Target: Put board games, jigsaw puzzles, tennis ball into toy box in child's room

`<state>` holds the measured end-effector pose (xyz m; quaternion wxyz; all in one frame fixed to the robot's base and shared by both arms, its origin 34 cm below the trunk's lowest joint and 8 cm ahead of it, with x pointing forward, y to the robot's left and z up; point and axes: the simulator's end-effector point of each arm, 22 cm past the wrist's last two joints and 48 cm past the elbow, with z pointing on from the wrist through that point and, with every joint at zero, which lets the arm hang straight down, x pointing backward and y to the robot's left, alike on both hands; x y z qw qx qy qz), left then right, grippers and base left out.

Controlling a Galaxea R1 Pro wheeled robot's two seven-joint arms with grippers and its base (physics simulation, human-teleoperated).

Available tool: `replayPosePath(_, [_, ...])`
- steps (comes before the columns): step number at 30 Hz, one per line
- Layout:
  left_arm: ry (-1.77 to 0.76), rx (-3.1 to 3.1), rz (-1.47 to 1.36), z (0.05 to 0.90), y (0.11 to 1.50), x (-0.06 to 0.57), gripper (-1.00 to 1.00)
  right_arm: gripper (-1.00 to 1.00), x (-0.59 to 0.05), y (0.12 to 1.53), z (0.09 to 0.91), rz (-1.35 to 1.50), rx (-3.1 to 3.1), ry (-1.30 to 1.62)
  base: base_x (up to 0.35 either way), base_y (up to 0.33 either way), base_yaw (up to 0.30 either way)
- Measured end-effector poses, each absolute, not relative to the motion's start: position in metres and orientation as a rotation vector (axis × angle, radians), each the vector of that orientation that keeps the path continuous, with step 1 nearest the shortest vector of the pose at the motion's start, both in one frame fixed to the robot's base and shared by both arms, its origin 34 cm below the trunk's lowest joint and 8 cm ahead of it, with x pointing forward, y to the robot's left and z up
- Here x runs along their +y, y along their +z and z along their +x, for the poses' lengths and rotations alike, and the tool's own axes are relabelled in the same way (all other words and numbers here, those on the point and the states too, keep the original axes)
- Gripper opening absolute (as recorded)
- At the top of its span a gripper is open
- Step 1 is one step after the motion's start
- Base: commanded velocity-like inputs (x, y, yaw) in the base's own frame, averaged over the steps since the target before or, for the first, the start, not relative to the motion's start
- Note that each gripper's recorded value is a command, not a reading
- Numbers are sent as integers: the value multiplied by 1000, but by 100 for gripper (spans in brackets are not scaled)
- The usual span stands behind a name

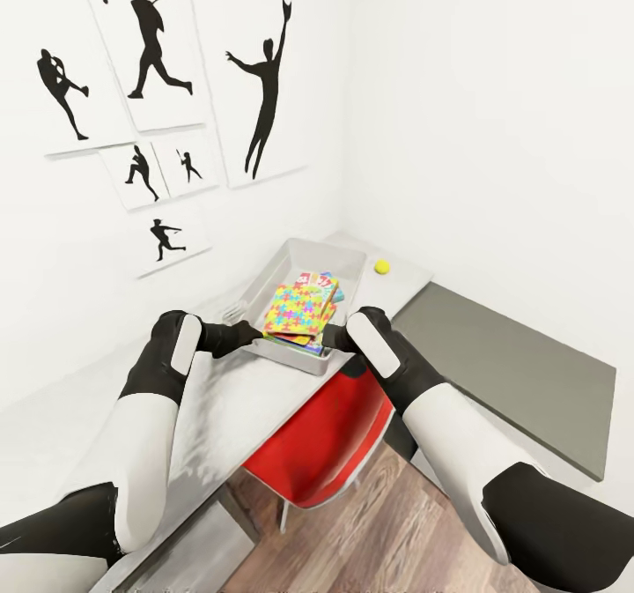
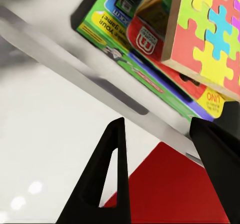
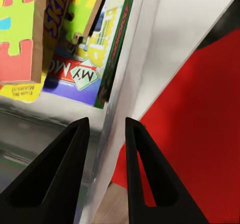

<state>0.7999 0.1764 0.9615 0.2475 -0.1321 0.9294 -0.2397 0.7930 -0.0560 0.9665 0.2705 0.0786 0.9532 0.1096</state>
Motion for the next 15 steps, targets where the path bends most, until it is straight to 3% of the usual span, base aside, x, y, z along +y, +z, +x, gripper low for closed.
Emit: replayPosePath(15, [-658,2507,-362,804,967,173,-100,-100,-59,972,799,181,2543,301,-194,77,0])
